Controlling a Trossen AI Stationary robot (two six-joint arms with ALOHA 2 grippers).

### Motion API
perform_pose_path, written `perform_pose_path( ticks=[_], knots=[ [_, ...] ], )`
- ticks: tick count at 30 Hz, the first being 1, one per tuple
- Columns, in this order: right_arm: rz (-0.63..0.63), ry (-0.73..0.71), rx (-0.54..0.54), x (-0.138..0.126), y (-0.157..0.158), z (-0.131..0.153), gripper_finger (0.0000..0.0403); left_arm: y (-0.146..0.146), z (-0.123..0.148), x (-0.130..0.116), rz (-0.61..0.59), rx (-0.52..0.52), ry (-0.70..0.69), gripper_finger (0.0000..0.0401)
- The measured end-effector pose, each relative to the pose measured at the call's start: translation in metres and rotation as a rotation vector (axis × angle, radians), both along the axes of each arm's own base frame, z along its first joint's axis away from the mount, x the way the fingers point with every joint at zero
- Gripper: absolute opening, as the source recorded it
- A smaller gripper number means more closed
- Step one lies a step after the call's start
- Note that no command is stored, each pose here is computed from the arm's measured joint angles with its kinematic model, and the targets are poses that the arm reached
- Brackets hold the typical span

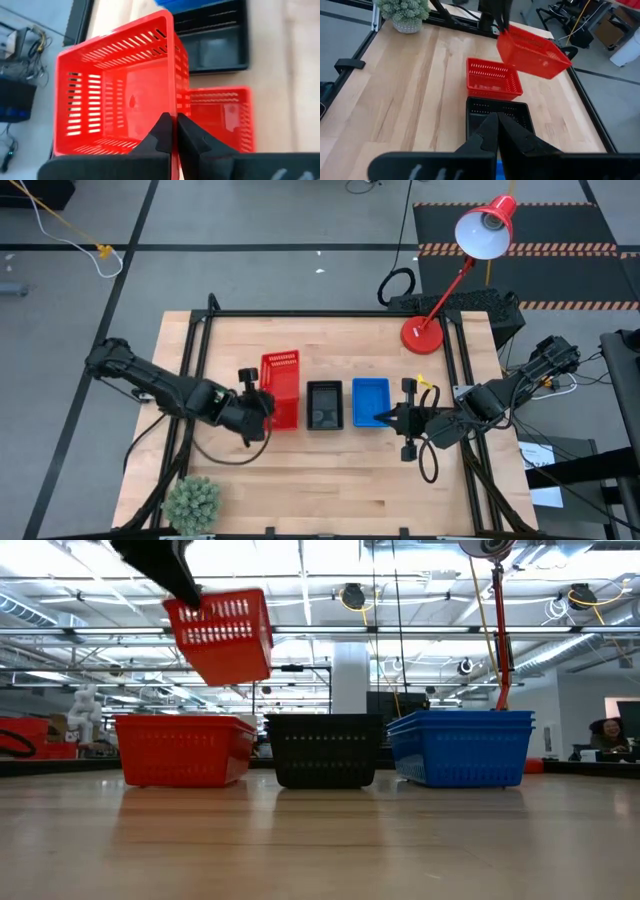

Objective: Stack baskets by color
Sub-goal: Stack the top red bin on the bottom stacked red bins

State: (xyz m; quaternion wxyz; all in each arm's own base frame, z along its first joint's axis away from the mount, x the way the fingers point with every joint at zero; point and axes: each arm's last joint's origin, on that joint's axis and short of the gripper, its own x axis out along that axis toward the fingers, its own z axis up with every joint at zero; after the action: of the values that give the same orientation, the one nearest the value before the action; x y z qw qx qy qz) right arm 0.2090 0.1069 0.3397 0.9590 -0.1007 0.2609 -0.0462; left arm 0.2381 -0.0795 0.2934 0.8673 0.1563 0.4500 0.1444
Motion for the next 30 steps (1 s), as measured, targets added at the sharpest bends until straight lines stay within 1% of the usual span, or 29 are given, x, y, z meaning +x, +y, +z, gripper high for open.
perform_pose_path(
  ticks=[6,10,13,17,20,24,30],
  knots=[
    [0.0,0.001,-0.001,0.0,0.0,0.0,0.0,-0.016,0.024,-0.011,-0.033,-0.011,-0.002,0.0007],
    [0.0,0.006,-0.004,0.0,0.0,0.0,0.0,-0.021,0.038,-0.022,-0.022,-0.015,0.022,0.0007],
    [-0.002,0.005,-0.001,0.0,0.0,0.0,0.0,-0.025,0.045,-0.028,-0.029,-0.017,0.027,0.0006],
    [-0.014,0.001,0.022,0.0,0.0,0.0,0.0,-0.036,0.05,-0.034,-0.072,-0.029,0.015,0.0007],
    [-0.019,0.0,0.03,0.0,0.0,0.0,0.0,-0.045,0.047,-0.034,-0.086,-0.026,0.01,0.0007],
    [-0.022,-0.001,0.035,0.0,0.0,0.0,0.0,-0.06,0.036,-0.03,-0.091,-0.006,0.03,0.0006],
    [-0.022,-0.001,0.036,0.0,0.0,0.0,0.0,-0.077,0.011,-0.015,-0.056,0.021,0.089,0.0008]
  ],
)
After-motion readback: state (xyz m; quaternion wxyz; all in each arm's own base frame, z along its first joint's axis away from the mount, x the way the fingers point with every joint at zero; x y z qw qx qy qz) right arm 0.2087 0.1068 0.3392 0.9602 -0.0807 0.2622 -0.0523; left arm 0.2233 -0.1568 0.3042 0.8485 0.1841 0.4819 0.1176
